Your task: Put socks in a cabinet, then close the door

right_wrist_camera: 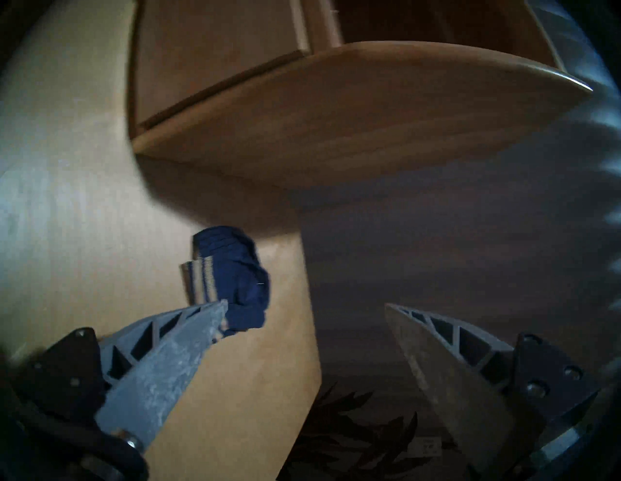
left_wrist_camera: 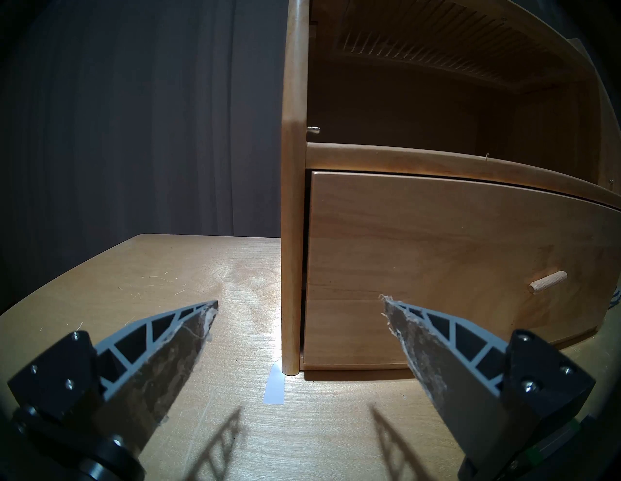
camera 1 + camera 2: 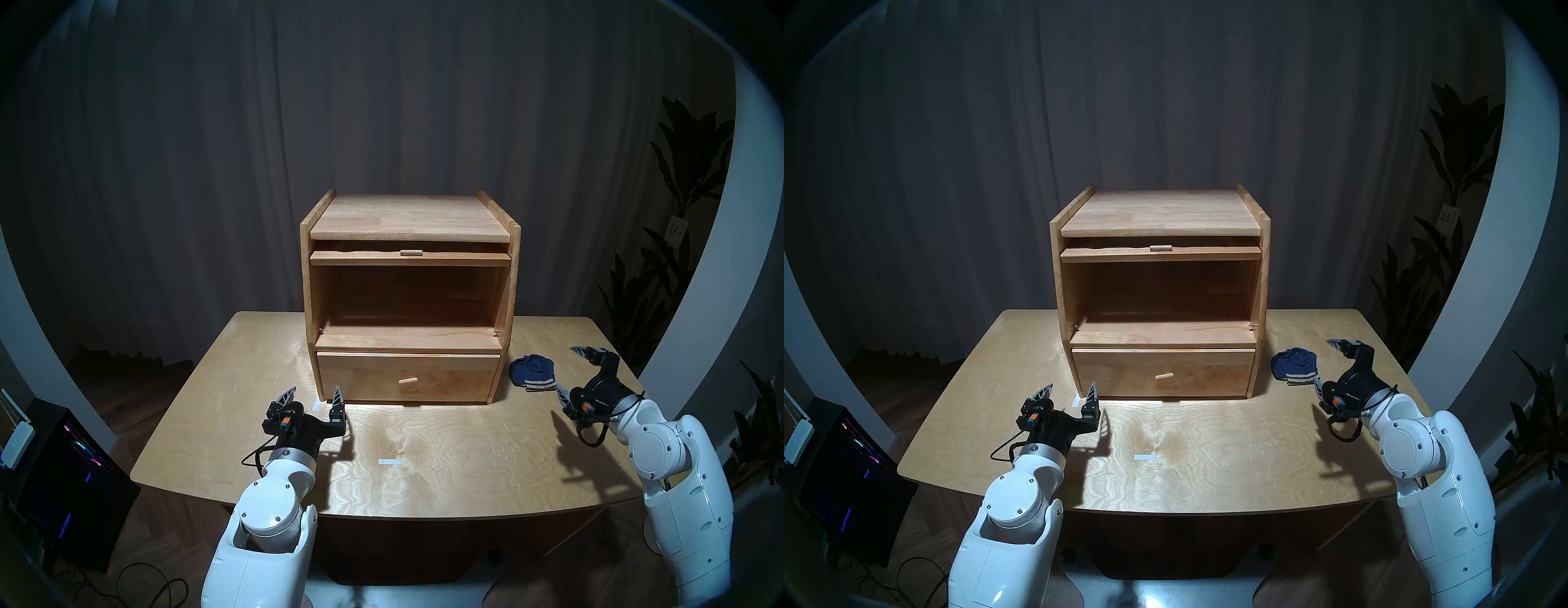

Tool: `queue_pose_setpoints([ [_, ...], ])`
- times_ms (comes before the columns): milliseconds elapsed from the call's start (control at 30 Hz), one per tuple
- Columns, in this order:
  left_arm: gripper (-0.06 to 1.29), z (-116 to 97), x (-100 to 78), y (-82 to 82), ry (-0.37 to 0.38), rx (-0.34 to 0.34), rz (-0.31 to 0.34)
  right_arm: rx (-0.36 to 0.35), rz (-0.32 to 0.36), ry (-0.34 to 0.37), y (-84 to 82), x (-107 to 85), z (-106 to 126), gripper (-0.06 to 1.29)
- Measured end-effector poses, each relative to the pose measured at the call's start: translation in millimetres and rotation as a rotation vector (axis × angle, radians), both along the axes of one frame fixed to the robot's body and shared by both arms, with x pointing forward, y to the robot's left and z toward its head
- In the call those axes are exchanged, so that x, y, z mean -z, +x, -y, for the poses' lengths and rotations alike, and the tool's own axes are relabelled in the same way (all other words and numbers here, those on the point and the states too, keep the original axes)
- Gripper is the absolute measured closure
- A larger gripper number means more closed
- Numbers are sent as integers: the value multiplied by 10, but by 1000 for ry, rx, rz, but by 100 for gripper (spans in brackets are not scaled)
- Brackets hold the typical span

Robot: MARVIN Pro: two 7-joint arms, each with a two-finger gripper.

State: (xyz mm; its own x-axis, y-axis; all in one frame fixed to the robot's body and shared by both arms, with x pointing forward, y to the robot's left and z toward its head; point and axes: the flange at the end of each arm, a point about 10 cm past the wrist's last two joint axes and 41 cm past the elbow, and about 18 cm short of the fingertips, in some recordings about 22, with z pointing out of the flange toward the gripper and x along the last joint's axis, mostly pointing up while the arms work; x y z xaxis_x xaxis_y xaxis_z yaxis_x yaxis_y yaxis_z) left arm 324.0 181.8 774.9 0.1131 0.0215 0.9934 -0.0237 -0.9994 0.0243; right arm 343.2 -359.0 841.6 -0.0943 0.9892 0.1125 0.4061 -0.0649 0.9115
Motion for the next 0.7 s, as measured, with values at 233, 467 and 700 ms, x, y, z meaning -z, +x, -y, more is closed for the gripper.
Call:
queue_pose_setpoints([
  [233, -2, 0, -7, 1, 0, 0, 2, -85, -200, -130, 78, 267, 174, 0],
  [467, -2, 0, -8, 0, 0, 0, 2, -102, -224, -116, 241, 342, 222, 0],
  [700, -2, 0, -8, 0, 0, 0, 2, -83, -200, -81, 415, 397, 272, 0],
])
